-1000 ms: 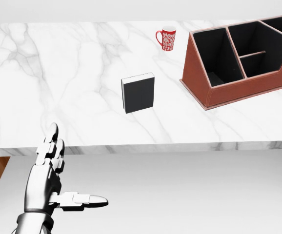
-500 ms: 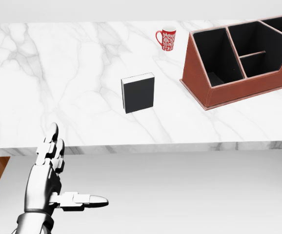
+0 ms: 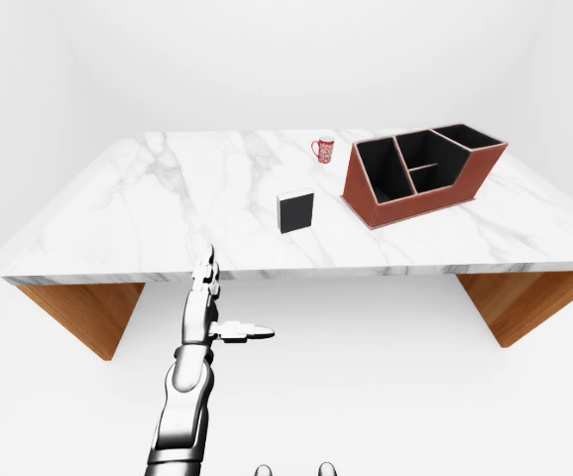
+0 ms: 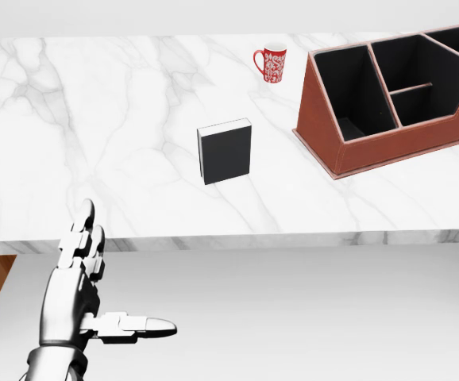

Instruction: Pick up the book and place it in the left compartment of the caddy.

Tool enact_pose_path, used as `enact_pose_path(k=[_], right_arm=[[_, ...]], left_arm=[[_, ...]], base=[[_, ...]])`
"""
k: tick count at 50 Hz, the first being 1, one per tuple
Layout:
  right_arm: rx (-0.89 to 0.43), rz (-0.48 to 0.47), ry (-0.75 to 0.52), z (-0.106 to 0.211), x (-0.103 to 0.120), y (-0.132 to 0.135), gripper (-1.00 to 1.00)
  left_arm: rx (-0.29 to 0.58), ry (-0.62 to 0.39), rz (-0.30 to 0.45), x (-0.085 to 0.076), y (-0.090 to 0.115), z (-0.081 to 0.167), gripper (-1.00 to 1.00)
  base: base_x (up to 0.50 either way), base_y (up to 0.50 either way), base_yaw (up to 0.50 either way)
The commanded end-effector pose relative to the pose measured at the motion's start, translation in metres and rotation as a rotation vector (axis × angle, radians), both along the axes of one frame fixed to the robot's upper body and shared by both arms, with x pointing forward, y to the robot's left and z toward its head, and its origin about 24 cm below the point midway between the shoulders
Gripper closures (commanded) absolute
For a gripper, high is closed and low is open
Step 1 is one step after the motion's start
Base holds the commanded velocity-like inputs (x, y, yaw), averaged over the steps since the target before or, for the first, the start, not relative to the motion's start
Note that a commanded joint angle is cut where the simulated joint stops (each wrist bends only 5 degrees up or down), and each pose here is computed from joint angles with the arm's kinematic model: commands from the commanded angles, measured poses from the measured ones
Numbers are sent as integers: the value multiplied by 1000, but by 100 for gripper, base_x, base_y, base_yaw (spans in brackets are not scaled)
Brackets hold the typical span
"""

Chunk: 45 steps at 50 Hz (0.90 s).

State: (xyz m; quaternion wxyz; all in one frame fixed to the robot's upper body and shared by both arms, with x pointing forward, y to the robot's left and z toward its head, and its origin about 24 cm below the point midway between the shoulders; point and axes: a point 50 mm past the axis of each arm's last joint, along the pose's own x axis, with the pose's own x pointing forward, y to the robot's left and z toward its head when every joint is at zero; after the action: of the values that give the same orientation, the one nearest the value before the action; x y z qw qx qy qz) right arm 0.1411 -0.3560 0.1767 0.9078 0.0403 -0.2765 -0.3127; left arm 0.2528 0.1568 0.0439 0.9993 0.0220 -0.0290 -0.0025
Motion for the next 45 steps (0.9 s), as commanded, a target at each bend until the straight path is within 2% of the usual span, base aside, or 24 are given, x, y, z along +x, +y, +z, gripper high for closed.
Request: enact_pose_path(k=[1,32,45], right_arm=[[-3,6,2,0,0,0,-100],[-12,18,-10,2,-1,2,-100],[-7,20,-17,3,-2,1,-100]], left_arm=[[1,6,-2,0,0,-2,-100],[17,16,-6,1,-1,-4,-100],[17,12,-5,1,-1,-3,-100]], base=[[0,0,0],[0,0,0],[0,0,26]])
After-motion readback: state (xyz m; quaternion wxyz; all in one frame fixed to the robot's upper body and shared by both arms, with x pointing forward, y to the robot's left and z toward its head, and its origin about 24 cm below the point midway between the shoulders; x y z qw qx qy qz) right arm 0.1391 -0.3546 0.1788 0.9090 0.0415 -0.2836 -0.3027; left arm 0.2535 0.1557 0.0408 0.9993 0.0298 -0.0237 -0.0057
